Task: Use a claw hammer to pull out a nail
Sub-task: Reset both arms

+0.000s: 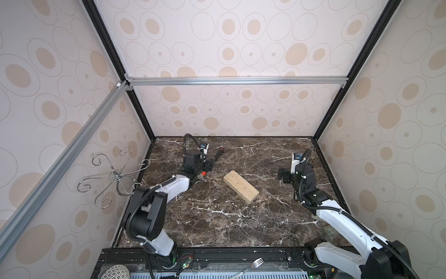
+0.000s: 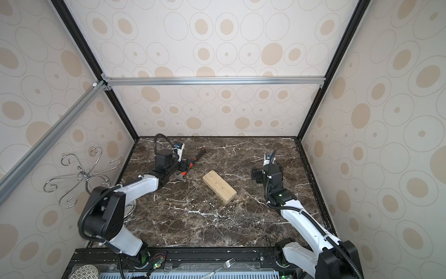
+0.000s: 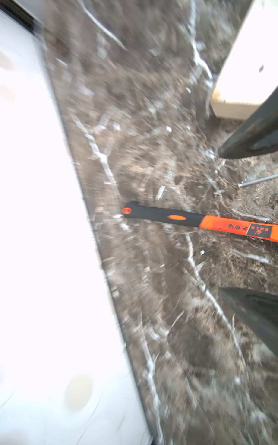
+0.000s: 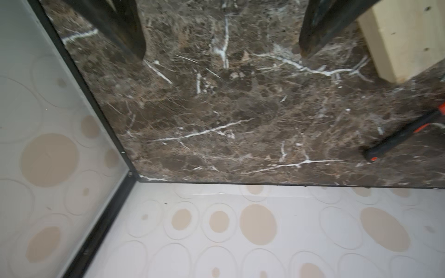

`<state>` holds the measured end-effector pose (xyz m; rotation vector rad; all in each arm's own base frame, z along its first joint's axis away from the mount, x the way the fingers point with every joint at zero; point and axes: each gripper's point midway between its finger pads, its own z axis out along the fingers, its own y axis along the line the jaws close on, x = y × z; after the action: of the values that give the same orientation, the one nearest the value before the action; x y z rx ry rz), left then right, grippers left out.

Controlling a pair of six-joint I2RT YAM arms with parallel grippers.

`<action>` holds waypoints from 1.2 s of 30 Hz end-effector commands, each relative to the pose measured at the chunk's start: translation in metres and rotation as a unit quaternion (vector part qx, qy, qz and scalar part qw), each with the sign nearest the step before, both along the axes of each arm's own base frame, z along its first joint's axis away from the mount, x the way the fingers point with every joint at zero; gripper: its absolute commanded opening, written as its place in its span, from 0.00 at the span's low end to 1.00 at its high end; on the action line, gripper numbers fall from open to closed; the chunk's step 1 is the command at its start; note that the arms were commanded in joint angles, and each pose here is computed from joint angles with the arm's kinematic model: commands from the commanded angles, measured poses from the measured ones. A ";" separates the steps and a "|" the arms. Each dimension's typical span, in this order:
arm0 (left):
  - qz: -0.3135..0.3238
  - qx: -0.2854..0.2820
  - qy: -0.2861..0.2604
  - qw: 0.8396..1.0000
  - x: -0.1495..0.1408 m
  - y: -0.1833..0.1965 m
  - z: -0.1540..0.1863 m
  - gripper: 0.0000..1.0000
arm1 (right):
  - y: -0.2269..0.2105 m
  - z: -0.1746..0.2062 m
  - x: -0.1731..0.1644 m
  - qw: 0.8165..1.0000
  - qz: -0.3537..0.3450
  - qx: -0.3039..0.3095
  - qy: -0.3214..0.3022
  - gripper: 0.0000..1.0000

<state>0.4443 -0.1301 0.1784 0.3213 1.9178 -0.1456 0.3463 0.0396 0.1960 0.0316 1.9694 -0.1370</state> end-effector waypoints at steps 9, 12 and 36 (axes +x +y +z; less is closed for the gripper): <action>0.201 0.066 -0.121 0.970 -0.111 0.114 0.005 1.00 | -0.041 -0.076 -0.021 0.999 -0.029 -0.039 -0.021 1.00; 0.231 0.049 -0.133 0.962 -0.121 0.132 -0.011 1.00 | -0.030 -0.070 -0.008 0.998 0.004 -0.036 -0.045 1.00; 0.170 0.000 -0.128 0.977 -0.065 0.140 -0.053 1.00 | -0.019 -0.108 0.044 0.998 0.050 -0.020 -0.015 1.00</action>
<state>0.3756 0.0082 0.1221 0.0208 1.6938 0.1389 0.3892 0.0207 0.0877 -0.0845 1.9189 -0.1194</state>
